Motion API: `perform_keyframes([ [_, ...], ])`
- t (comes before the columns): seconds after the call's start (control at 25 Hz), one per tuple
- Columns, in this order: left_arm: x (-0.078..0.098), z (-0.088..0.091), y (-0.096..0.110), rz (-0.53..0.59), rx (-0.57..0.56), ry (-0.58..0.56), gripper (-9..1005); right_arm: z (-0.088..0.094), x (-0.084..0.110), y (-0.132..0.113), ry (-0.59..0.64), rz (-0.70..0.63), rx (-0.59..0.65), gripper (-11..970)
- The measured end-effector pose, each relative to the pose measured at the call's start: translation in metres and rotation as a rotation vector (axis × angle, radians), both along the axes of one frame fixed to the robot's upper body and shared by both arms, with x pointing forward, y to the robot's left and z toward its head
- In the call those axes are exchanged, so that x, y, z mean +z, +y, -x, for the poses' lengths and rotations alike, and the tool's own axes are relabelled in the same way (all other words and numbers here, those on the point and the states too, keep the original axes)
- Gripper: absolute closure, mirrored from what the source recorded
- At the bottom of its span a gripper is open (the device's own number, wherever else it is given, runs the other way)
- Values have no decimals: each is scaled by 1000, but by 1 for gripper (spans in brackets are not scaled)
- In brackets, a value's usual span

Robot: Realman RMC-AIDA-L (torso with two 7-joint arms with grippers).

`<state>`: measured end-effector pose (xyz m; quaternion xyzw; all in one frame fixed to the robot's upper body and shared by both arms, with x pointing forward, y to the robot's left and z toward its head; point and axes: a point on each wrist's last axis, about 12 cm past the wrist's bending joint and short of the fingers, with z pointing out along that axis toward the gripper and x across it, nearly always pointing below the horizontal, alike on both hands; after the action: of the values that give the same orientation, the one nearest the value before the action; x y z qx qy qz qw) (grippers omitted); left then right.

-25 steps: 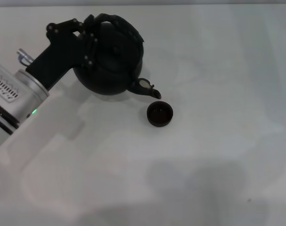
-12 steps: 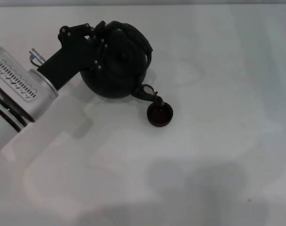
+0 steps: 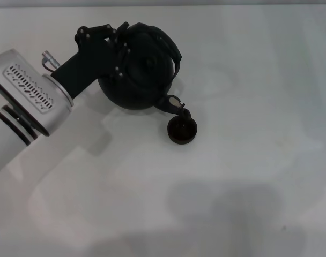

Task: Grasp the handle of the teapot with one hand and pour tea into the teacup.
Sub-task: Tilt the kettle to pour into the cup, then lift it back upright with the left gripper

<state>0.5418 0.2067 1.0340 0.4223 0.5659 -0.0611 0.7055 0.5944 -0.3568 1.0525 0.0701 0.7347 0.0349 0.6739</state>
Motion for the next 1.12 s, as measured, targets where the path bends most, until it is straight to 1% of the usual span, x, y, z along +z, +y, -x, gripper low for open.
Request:
perform_keyframes([
  [0.2,0,0,1,-15,0,-14,882,0,0,0,0,-1,-1,102],
  [0.48,0,2,1,-6,1,-14,882,1,0,-1,0,-1,-3,102],
  [0.76,-1,5,-2,-18,-32,-16,883,1,0,-1,-1,-15,-5,102],
  [1.12,-2,11,4,-14,-20,-42,885,2,-1,-2,-2,-29,-8,102],
])
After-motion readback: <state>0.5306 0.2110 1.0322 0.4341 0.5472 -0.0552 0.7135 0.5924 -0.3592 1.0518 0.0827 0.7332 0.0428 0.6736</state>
